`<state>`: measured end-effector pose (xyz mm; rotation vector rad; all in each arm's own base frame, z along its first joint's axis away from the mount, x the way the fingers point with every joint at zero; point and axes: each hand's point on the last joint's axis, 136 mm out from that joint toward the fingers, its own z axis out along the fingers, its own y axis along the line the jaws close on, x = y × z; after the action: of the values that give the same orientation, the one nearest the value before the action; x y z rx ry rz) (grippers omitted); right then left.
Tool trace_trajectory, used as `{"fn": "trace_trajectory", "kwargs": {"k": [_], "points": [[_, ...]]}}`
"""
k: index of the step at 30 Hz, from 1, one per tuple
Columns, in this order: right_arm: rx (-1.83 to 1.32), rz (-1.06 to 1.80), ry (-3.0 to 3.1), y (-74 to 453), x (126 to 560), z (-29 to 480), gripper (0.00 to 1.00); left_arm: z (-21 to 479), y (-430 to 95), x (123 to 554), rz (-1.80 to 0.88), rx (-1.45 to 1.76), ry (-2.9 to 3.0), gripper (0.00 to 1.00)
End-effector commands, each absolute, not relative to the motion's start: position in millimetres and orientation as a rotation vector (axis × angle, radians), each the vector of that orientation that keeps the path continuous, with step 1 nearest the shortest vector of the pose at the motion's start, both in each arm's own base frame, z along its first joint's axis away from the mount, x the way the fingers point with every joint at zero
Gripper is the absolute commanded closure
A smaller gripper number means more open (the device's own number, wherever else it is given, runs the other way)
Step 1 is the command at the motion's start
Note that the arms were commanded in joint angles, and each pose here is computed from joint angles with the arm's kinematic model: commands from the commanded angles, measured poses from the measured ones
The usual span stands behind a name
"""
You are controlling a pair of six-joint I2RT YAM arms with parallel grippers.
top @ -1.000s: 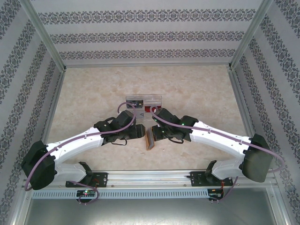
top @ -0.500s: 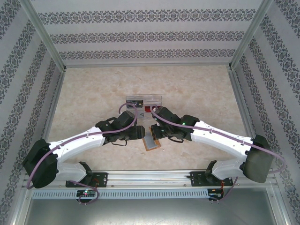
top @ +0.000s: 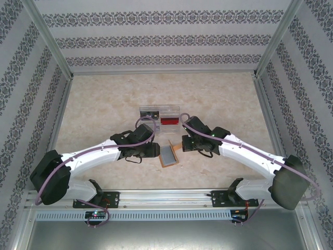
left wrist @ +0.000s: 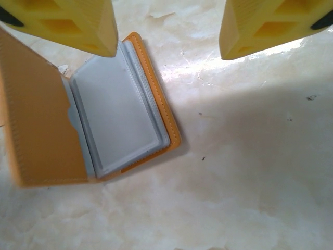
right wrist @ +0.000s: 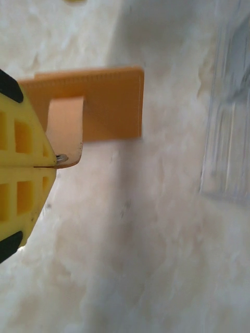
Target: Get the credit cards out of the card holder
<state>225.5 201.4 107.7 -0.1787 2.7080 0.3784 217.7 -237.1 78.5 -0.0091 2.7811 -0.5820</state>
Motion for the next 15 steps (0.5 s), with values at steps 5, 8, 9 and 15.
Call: {"fn": "trace_trajectory", "kwargs": {"k": [5,8,9,15], "points": [[-0.104,0.16,2.785,154.4,221.4,72.3,1.0,84.2,-256.3,224.0,-0.655,0.048,2.787,0.58],[-0.066,0.127,2.8,145.8,220.1,65.0,1.0,81.4,-261.7,224.8,-0.67,0.058,2.798,0.61],[-0.057,0.118,2.807,144.0,219.6,62.5,1.0,80.2,-263.3,224.9,-0.671,0.06,2.801,0.61],[-0.034,0.137,2.859,145.6,214.7,52.7,0.78,77.0,-268.0,225.0,-0.678,0.07,2.817,0.62]]}}
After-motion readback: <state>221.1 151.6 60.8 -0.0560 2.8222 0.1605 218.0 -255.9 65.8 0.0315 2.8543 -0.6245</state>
